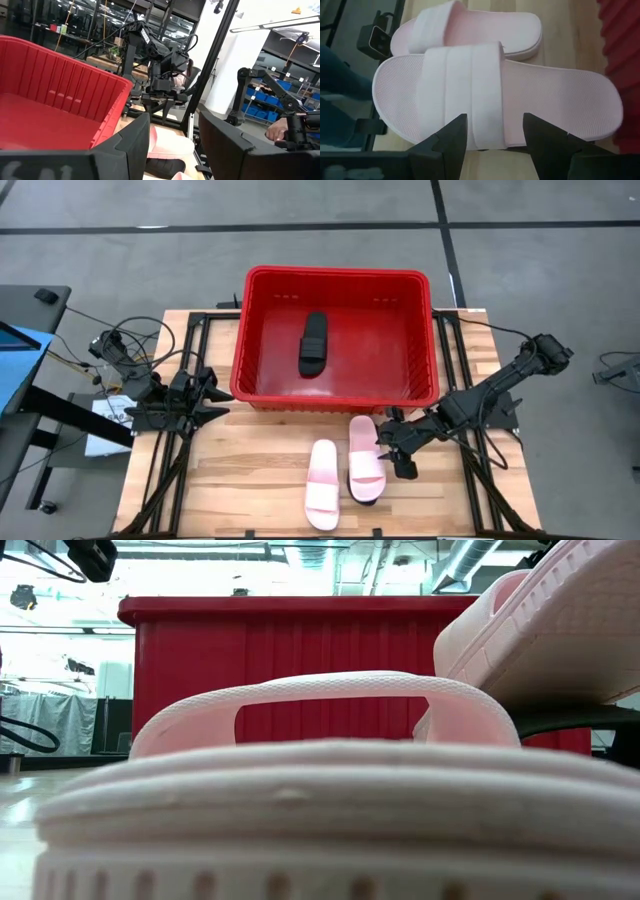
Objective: Pick and place slides into bin
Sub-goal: Put the right pink slide into the red container
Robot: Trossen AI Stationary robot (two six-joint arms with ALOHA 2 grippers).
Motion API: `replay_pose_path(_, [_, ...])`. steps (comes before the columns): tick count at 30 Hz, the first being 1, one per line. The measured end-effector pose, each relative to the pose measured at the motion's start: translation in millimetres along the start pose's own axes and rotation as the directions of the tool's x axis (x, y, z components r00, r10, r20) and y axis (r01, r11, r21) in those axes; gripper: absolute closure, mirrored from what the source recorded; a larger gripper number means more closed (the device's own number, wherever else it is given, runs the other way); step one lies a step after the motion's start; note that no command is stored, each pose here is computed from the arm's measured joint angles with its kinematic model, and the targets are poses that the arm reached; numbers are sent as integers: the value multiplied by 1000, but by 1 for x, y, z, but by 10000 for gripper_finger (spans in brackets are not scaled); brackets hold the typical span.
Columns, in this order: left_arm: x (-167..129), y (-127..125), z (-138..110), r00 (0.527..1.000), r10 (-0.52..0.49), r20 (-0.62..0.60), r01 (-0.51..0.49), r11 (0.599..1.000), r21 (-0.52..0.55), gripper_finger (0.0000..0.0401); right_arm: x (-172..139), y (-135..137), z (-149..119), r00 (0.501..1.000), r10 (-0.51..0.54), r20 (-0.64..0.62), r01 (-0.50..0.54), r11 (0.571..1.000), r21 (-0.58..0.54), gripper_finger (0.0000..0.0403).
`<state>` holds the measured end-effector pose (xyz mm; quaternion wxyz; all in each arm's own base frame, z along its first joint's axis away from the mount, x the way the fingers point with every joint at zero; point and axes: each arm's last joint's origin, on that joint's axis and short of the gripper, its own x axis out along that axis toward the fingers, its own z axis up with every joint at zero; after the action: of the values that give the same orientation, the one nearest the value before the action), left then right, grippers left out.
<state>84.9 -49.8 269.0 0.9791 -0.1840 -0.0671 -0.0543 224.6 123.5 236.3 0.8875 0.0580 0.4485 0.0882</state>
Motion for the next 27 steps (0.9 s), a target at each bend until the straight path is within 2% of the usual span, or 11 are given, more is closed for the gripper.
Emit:
replay_pose_path(5, [0, 0, 0, 1000, 0, 0, 0, 1000, 0, 241, 1, 0, 0, 1000, -1, -3, 1, 1000, 0, 219])
replay_pose_path(19, [0, 0, 0, 1000, 0, -1, 0, 1000, 0, 241, 48, 6, -6, 995, -33, -90, 32, 999, -15, 220])
replay_pose_path(27, [0, 0, 0, 1000, 0, -1, 0, 1000, 0, 241, 49, 6, -6, 996, -21, -86, 20, 1000, -13, 219])
